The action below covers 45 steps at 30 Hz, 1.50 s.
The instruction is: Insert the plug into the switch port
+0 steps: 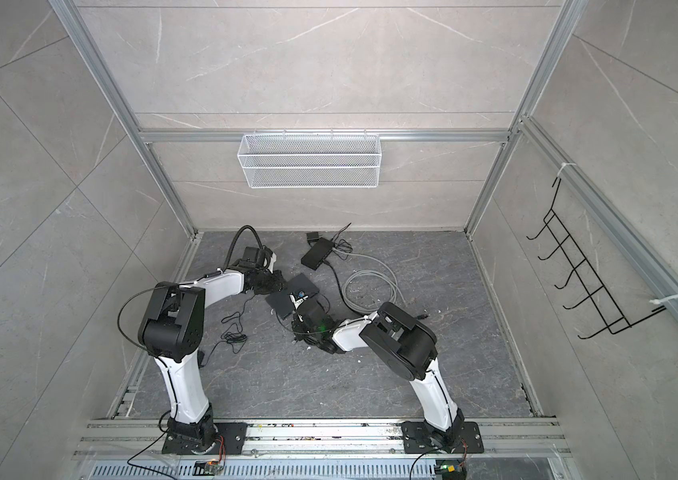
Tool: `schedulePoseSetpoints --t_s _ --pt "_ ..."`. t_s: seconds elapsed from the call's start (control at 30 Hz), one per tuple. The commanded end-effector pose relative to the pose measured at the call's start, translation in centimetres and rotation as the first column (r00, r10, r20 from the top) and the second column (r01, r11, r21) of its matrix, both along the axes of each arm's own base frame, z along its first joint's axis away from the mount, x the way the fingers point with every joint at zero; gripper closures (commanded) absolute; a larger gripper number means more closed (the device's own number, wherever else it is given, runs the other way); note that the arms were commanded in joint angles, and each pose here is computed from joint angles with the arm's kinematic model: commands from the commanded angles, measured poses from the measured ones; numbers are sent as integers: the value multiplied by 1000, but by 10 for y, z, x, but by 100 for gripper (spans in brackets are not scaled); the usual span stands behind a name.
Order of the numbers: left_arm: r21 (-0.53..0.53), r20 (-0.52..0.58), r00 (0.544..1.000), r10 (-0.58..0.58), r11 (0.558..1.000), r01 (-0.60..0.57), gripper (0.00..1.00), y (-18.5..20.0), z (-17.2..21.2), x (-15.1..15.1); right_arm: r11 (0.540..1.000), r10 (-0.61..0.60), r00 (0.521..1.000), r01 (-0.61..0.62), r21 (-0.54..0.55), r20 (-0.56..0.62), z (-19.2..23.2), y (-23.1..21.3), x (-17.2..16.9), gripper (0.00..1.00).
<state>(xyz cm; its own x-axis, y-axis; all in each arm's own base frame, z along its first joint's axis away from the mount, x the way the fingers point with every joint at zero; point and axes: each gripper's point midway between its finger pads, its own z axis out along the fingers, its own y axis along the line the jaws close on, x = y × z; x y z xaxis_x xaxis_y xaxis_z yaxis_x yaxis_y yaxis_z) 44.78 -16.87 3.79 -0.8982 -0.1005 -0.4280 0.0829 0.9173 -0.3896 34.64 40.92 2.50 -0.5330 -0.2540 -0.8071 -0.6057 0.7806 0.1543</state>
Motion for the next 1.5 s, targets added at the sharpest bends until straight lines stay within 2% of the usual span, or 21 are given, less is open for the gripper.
schedulePoseSetpoints --t_s 0.0,0.13,0.23,0.33,0.47,0.63,0.73,0.83,0.93,1.03,1.1,1.23,1.3,1.37,1.4,1.47 --pt "-72 -433 899 -73 996 47 70 -21 -50 -113 1000 -17 996 17 5 90 18 6 13 98" --pt "-99 -438 895 -83 994 44 70 -26 -51 -119 999 30 987 -36 32 156 24 6 6 98" --pt "-123 -437 894 -102 991 53 71 -33 -47 -120 998 61 984 -60 -15 164 21 6 6 98" --pt "-129 -433 895 -113 990 62 71 -40 -42 -122 994 103 976 -105 2 193 30 14 1 98" --pt "-131 -439 891 -116 989 64 71 -43 -44 -129 995 94 979 -87 -45 182 33 18 6 98" --pt "-134 -439 894 -93 990 37 72 -41 -47 -136 997 6 995 2 -75 102 31 12 16 98" --pt "-149 -446 890 -98 988 34 73 -44 -48 -142 987 -138 989 142 -78 57 28 -4 32 97" --pt "-151 -454 885 -102 988 37 73 -46 -49 -146 970 -241 970 241 -32 17 30 -16 48 97" --pt "-163 -462 878 -124 985 53 73 -53 -51 -152 970 -239 970 237 52 45 43 -9 54 95" --pt "-172 -478 867 -144 983 68 74 -62 -57 -158 978 -181 980 170 117 84 62 8 59 92" --pt "-173 -485 863 -141 983 63 74 -63 -60 -161 985 -88 987 66 157 136 79 23 53 92" --pt "-187 -487 861 -144 981 58 75 -65 -62 -164 980 92 968 -129 152 232 102 42 38 91" --pt "-188 -489 860 -144 980 57 76 -66 -63 -167 982 119 965 -149 116 232 105 45 38 91" --pt "-186 -493 860 -131 982 43 76 -65 -64 -167 986 120 966 -144 89 229 102 45 41 86" --pt "-170 -492 863 -115 985 35 75 -63 -65 -166 987 119 968 -139 78 220 99 44 43 82" --pt "-119 -491 868 -76 993 19 75 -54 -68 -163 993 108 977 -117 36 183 90 39 45 82"
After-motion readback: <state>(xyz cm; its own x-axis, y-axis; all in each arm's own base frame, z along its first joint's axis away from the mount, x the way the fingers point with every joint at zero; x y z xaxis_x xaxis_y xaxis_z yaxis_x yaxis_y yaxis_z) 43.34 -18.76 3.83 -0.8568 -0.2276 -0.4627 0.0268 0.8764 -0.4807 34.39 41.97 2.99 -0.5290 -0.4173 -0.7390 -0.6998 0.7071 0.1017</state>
